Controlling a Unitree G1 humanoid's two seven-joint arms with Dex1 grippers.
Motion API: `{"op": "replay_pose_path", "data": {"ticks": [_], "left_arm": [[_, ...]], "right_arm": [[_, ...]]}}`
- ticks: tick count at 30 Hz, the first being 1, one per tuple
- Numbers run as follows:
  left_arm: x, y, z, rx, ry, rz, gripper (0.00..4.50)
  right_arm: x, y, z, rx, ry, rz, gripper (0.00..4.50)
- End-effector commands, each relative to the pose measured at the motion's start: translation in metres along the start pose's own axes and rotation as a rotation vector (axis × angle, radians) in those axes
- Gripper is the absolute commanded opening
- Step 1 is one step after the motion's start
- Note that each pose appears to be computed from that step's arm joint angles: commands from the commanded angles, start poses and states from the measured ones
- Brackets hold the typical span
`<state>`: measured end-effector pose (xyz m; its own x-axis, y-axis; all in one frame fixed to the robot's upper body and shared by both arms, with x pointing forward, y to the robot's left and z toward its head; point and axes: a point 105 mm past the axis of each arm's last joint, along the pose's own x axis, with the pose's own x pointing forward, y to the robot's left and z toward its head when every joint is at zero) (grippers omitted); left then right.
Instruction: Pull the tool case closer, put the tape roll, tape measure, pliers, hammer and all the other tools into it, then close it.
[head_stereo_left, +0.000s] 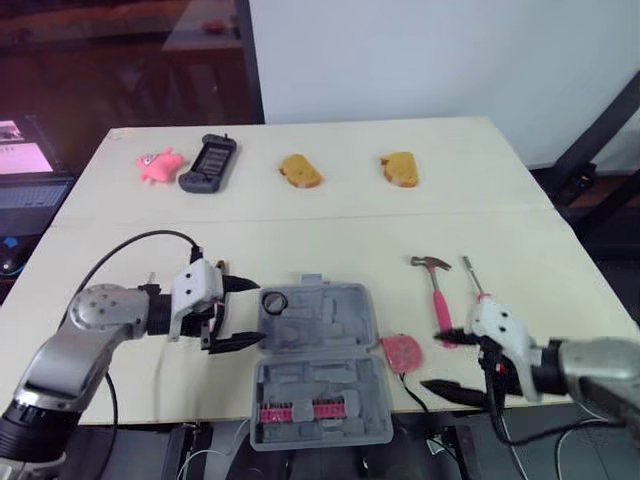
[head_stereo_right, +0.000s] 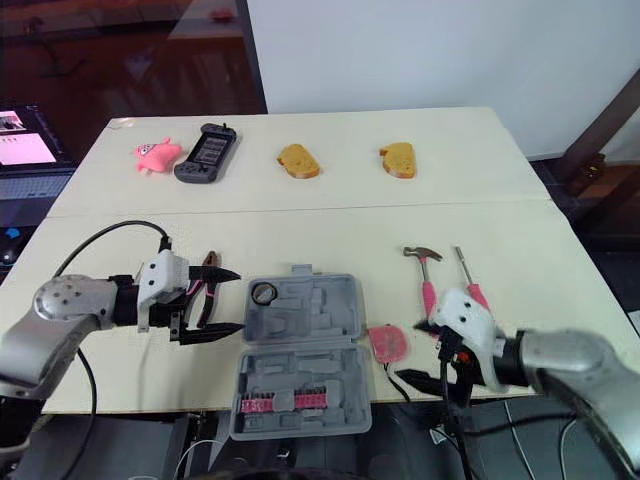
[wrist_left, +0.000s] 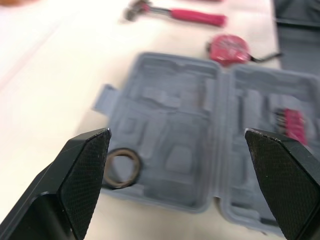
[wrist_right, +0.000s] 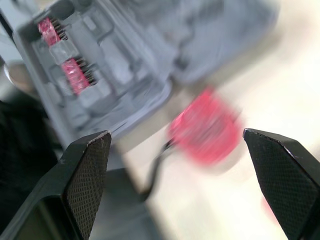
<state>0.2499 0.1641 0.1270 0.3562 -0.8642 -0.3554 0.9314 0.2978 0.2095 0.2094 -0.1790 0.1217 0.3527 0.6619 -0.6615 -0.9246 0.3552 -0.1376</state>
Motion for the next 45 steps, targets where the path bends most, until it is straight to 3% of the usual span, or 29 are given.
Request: {"op": "replay_pose_path", "data": {"ticks": [1, 8, 18, 28, 31, 33, 38, 45], "left_arm": [[-0.014, -0.012, 0.012, -0.011, -0.036, -0.086, 4.50], [-0.021, -0.026, 0.004, -0.037, -0.016, -0.077, 4.50], [-0.025, -0.042, 0.001, -0.062, 0.001, -0.031, 4.50], [-0.028, -0.044, -0.004, -0.052, 0.037, -0.033, 4.50], [-0.030, -0.042, -0.007, -0.055, 0.048, -0.029, 4.50], [-0.031, -0.041, -0.008, -0.053, 0.051, -0.027, 4.50], [-0.032, -0.038, -0.009, -0.048, 0.051, -0.022, 4.50], [-0.036, -0.033, -0.013, -0.061, 0.044, -0.009, 4.50]], "right_arm": [[0.006, -0.005, -0.002, -0.221, 0.069, 0.101, 4.46], [0.034, -0.031, -0.027, -0.536, 0.204, 0.202, 4.46], [0.067, -0.040, -0.036, -0.551, 0.159, 0.228, 4.46], [0.077, -0.030, -0.031, -0.477, 0.111, 0.284, 4.46], [0.079, -0.030, -0.030, -0.438, 0.096, 0.278, 3.63], [0.079, -0.031, -0.029, -0.414, 0.089, 0.272, 2.84], [0.072, -0.036, -0.025, -0.407, 0.092, 0.227, 2.83], [0.047, -0.050, 0.009, -0.257, 0.063, 0.143, 2.83]]}}
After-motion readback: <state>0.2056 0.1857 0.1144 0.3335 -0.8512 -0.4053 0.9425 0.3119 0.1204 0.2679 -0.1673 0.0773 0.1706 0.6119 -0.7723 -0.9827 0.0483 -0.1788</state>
